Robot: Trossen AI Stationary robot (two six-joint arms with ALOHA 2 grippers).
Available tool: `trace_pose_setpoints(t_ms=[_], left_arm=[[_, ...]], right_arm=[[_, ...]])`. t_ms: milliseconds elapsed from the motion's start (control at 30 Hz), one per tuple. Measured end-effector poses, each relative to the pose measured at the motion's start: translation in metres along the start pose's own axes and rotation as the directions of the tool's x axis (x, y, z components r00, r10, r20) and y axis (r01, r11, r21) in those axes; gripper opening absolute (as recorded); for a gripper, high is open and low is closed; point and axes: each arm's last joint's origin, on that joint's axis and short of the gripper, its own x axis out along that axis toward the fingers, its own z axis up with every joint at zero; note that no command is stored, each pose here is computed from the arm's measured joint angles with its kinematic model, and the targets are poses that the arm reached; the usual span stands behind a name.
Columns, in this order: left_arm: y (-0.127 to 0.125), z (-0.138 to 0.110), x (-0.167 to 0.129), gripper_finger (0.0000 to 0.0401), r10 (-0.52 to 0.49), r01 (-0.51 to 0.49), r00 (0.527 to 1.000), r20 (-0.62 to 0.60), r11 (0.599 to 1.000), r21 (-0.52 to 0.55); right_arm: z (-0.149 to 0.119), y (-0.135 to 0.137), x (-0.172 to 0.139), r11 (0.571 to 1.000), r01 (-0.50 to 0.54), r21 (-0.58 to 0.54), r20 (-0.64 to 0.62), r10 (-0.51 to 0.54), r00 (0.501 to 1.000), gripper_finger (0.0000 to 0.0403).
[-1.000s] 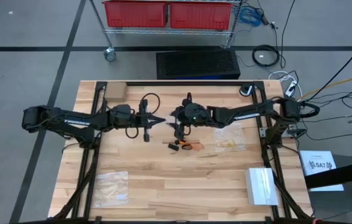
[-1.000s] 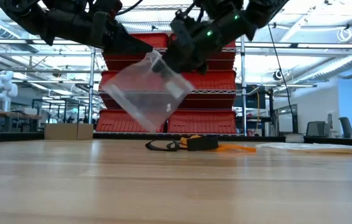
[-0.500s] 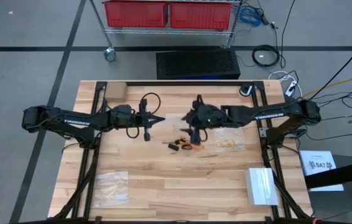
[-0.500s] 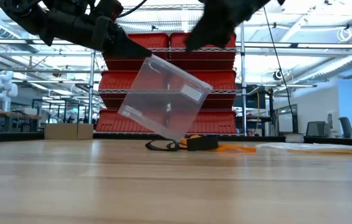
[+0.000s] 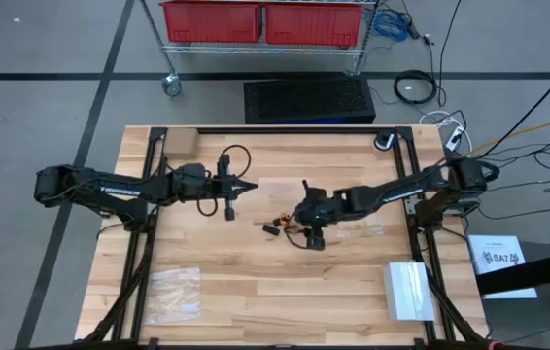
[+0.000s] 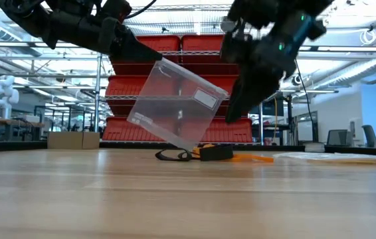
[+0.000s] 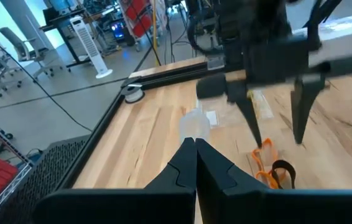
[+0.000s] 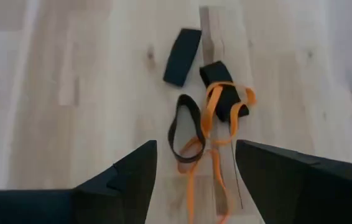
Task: Sort rubber bands
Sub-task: Put the black rubber band into the transparent zip bag
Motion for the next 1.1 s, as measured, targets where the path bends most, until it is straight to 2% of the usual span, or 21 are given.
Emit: trace_pose_setpoints(t_ms=[200, 367, 467, 667, 700, 833, 967, 1100], left_arm=[[0.0, 0.0, 0.0, 0.0, 0.0, 0.0, 1.0, 0.0, 1.0, 0.0], [0.0, 0.0, 0.0, 0.0, -0.001, 0.001, 1.0, -0.002, 1.0, 0.0], [0.0, 0.0, 0.0, 0.0, -0.001, 0.001, 1.0, -0.002, 1.0, 0.0], [0.0, 0.0, 0.0, 0.0, -0.001, 0.001, 1.0, -0.002, 1.0, 0.0], [0.0, 0.0, 0.0, 0.0, -0.001, 0.001, 1.0, -0.002, 1.0, -0.001], [0.0, 0.0, 0.0, 0.0, -0.001, 0.001, 1.0, -0.002, 1.0, -0.001], [0.0, -0.001, 0.0, 0.0, -0.001, 0.001, 1.0, -0.005, 1.0, -0.001], [0.0, -0.001, 0.0, 0.0, -0.002, 0.002, 1.0, -0.005, 1.0, -0.001]], right_arm=[[-0.011, 0.001, 0.034, 1.0, 0.003, -0.027, -0.058, -0.005, 0.998, 0.0213], [-0.012, 0.001, 0.04, 0.999, 0.003, -0.032, -0.056, -0.005, 0.998, 0.02], [-0.011, 0.003, 0.039, 0.999, 0.002, -0.035, -0.05, -0.004, 0.999, 0.0159], [-0.011, 0.003, 0.038, 1.0, 0.002, -0.029, -0.05, -0.003, 0.999, 0.0024], [-0.011, 0.004, 0.037, 1.0, 0.001, -0.031, -0.048, -0.002, 0.999, 0.0013], [-0.005, 0.008, 0.025, 0.999, -0.015, -0.039, -0.01, 0.015, 1.0, 0.0012], [0.006, 0.01, -0.001, 0.999, -0.028, -0.04, 0.08, 0.031, 0.996, 0.0004], [0.019, 0.005, -0.034, 0.999, 0.032, -0.019, 0.188, -0.028, 0.982, 0.0003]])
